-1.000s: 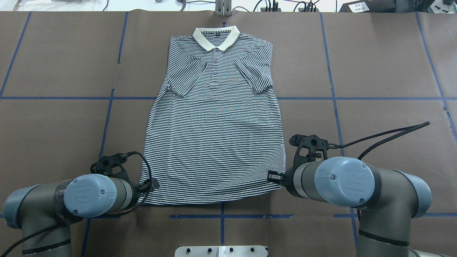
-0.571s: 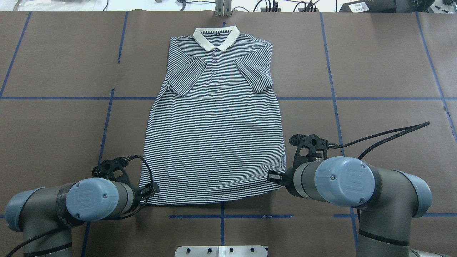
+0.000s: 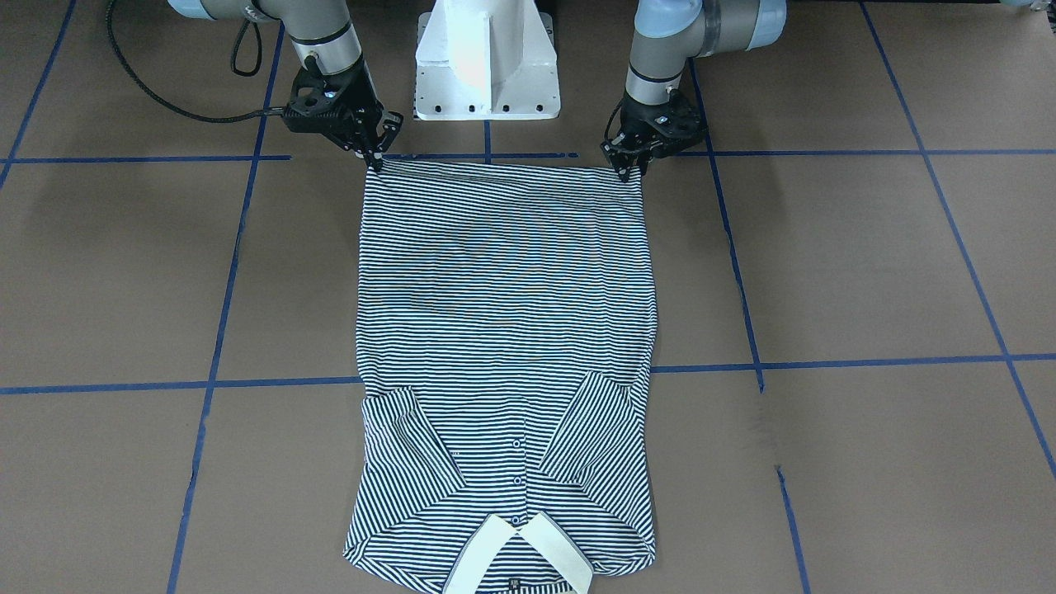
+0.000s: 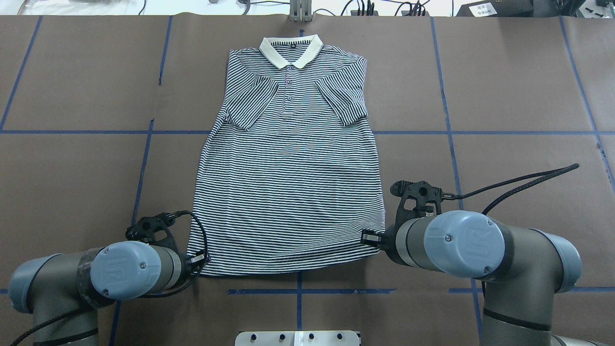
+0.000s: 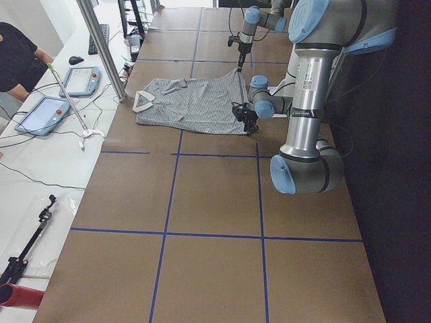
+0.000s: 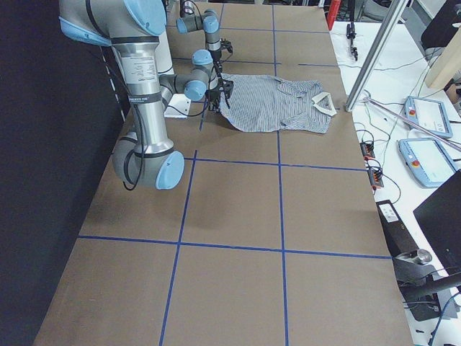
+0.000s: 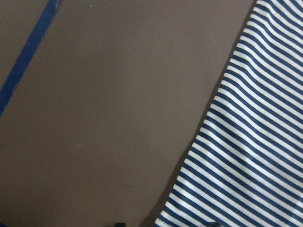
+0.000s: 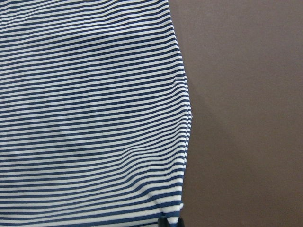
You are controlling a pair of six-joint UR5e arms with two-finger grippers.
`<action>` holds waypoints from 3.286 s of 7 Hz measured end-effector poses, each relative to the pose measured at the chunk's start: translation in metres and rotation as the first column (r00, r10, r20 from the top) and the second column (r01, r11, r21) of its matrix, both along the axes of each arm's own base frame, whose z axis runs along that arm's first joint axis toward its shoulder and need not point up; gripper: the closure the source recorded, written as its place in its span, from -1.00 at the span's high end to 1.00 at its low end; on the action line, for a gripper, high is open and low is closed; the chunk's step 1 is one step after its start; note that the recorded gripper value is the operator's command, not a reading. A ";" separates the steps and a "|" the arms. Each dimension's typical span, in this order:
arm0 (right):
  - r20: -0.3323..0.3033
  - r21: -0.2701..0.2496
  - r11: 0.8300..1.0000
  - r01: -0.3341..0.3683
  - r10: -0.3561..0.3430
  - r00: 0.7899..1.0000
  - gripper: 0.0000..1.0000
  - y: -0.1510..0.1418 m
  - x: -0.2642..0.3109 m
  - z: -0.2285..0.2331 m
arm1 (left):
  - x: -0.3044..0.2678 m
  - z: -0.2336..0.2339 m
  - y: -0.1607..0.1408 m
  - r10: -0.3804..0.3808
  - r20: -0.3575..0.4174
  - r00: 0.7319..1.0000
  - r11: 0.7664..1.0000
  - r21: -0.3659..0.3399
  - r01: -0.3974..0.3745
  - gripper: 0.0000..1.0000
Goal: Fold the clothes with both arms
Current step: 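Grasp the hem corners with both grippers, then lift the hem with both grippers and fold it toward the collar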
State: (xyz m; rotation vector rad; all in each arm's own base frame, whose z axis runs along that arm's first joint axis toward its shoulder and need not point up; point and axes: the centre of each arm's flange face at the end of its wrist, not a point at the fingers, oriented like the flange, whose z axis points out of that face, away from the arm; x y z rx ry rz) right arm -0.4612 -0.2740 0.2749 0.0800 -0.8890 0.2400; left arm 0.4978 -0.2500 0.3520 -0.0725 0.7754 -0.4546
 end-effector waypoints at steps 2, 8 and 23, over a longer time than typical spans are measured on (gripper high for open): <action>0.000 0.000 1.000 0.000 0.000 1.000 -1.00 0.000 0.000 0.000 | 0.000 -0.003 0.000 0.003 -0.006 1.000 1.000 0.001 -0.003 -1.00; 0.057 -0.088 0.986 0.138 -0.134 0.989 -1.00 0.036 0.050 0.000 | -0.045 -0.079 0.047 0.118 -0.071 0.990 0.992 0.061 -0.114 -1.00; 0.088 0.107 0.989 -0.102 0.093 0.992 -1.00 -0.291 0.039 0.015 | -0.079 -0.081 -0.230 -0.072 0.016 0.997 0.959 0.276 0.064 -1.00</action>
